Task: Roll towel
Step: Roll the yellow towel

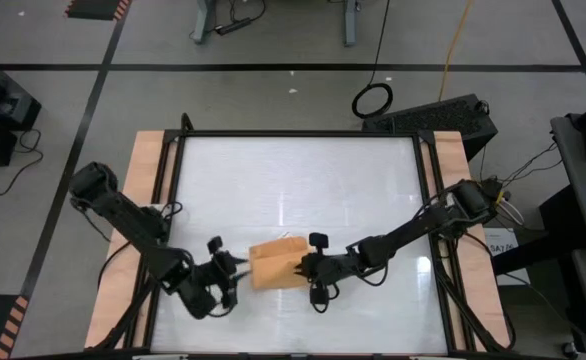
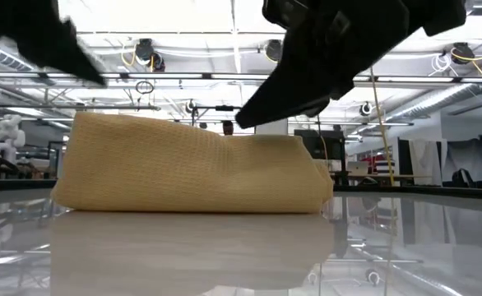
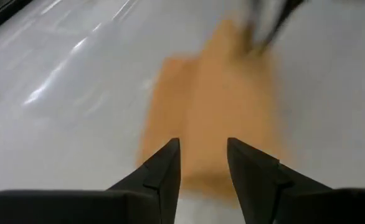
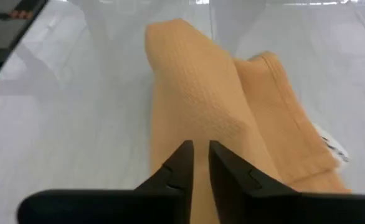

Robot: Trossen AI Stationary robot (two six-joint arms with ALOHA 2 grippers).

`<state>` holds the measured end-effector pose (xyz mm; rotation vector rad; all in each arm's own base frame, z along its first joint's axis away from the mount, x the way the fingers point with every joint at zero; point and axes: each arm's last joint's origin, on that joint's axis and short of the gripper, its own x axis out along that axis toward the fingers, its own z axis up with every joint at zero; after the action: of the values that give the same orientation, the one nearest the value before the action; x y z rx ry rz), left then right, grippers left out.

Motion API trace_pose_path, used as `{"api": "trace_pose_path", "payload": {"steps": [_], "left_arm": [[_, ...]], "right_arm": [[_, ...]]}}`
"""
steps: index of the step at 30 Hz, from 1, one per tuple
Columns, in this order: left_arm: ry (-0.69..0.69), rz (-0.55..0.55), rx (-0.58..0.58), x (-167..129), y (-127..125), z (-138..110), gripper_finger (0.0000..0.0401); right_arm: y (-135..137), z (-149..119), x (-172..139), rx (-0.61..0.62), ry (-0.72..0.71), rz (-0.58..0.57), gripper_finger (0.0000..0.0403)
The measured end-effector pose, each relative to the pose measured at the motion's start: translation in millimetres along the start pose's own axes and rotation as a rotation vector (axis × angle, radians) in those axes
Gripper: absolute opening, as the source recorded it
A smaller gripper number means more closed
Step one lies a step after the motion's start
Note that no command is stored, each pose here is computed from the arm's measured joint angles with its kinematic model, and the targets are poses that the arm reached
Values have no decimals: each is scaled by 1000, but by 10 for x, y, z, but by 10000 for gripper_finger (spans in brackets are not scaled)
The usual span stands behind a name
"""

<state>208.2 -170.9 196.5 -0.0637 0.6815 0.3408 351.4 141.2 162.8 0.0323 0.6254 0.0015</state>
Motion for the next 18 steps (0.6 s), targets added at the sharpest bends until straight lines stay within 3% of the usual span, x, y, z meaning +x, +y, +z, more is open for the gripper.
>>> {"api": "trace_pose_path", "payload": {"steps": [5,7,13,18], "left_arm": [[-188,-201,-66,-37,-339,126,136],[-238,-249,-41,18,-480,106,137],[-310,-243,143,270,-748,-114,185],[-247,-175,240,561,-787,-368,262]], "right_arm": [[-18,19,-169,-55,71,-14,73],[49,-17,-258,-94,115,-5,90],[329,-307,-405,-246,199,28,159],[433,-465,-439,-293,84,-9,243]]}}
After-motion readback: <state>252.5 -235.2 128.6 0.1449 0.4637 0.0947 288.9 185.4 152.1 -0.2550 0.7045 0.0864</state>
